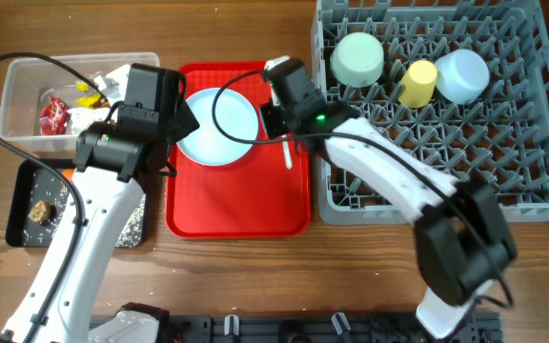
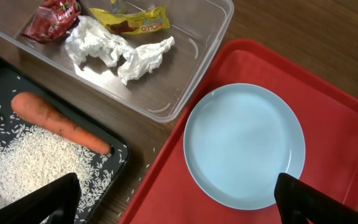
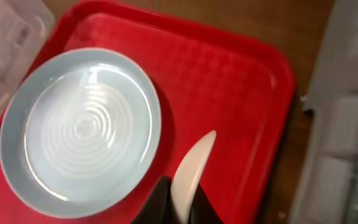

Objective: Sort waste into correct bins and load items into the dishwasher rack
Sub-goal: 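Carry the white spoon with the right gripper into the rack, then release the spoon in the rack and lift the right gripper, then move the right gripper to the light-blue plate rim on the tray, then grip the light-blue plate rim and lift it with the right gripper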

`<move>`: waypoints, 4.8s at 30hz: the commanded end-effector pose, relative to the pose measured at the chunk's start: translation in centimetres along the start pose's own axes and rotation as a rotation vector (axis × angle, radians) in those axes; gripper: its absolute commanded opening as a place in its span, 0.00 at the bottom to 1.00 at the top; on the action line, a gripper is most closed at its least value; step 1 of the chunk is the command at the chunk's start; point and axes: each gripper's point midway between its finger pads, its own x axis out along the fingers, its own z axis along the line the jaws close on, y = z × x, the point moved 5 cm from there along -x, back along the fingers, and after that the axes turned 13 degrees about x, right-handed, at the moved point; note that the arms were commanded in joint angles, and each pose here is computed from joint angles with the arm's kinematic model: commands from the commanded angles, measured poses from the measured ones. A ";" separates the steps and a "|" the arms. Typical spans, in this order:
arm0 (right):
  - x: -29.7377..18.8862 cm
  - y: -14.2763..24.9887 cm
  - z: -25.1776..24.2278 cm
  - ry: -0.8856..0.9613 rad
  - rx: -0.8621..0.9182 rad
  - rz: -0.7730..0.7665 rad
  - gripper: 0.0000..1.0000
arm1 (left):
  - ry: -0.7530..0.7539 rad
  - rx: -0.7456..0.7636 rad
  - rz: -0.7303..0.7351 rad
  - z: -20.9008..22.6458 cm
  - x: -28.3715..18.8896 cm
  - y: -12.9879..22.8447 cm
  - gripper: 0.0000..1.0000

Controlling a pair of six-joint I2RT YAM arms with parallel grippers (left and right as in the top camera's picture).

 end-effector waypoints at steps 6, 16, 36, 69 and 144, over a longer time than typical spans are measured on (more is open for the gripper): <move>-7.3 -3.1 -5.9 0.110 -0.016 -0.053 0.04 | -0.006 -0.022 -0.030 0.4 -0.7 -0.5 1.00; -7.2 -1.7 -15.0 0.279 0.144 0.084 0.04 | -0.006 -0.022 -0.030 0.4 -0.7 -0.5 1.00; -0.2 2.7 -17.0 0.326 0.152 0.283 0.18 | -0.006 -0.022 -0.030 0.4 -0.7 -0.5 1.00; 0.8 0.2 0.0 -0.113 0.245 0.156 0.50 | -0.006 -0.022 -0.030 0.4 -0.7 -0.5 1.00; 5.7 -0.1 3.7 -0.017 0.043 -0.087 0.04 | -0.006 -0.022 -0.030 0.4 -0.7 -0.5 1.00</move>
